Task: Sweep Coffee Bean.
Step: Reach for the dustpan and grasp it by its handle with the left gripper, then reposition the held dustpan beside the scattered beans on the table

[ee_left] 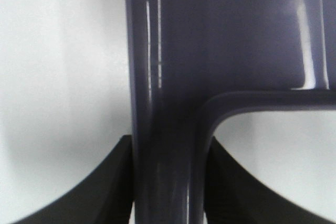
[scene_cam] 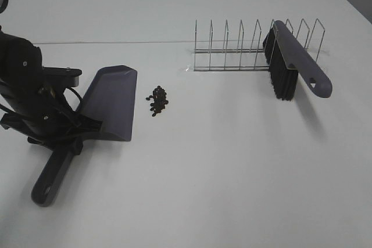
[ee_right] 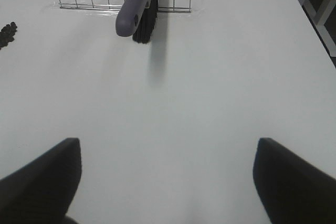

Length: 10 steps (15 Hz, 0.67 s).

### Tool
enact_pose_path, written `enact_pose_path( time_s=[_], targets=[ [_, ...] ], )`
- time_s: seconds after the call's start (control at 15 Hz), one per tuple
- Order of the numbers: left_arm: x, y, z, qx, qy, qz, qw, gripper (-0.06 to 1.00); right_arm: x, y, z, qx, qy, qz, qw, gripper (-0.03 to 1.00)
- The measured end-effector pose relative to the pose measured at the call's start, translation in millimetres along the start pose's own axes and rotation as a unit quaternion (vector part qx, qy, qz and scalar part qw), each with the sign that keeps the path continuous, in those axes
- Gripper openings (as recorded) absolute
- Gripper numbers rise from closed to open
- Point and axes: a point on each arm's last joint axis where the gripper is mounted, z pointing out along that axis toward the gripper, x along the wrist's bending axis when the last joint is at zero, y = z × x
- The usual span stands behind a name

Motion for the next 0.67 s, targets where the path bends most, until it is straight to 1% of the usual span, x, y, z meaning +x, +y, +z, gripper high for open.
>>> enact_pose_path(
  time_s=[0.13,0.2,0.4,0.47,0.53,0.67],
  targets=[
    [0.1,0.3,0.3,0.002,0.002,-0.029,1.000,0.36,0.0,0.0,0.0,0.000,0.000,0.000,1.000,0.84],
    [0.4,0.2,0.2,0.002,0.003,-0.036,0.999,0.36,0.0,0.0,0.0,0.000,0.000,0.000,1.000,0.84],
    [1.4,-0.5,-6.5,0.007,0.009,-0.038,0.999,0.36,0.0,0.0,0.0,0.000,0.000,0.000,1.000,0.84],
    [1.9,-0.5,-15.1,0.006,0.011,-0.035,0.999,0.36,0.0,0.0,0.0,0.000,0.000,0.000,1.000,0.84],
    [2.6,-0.2,-26.8,-0.002,0.012,-0.031,0.999,0.36,0.0,0.0,0.0,0.000,0.000,0.000,1.000,0.84],
    [2.8,4.0,-58.1,-0.044,0.005,-0.023,0.999,0.36,0.0,0.0,0.0,0.000,0.000,0.000,1.000,0.84]
  ],
)
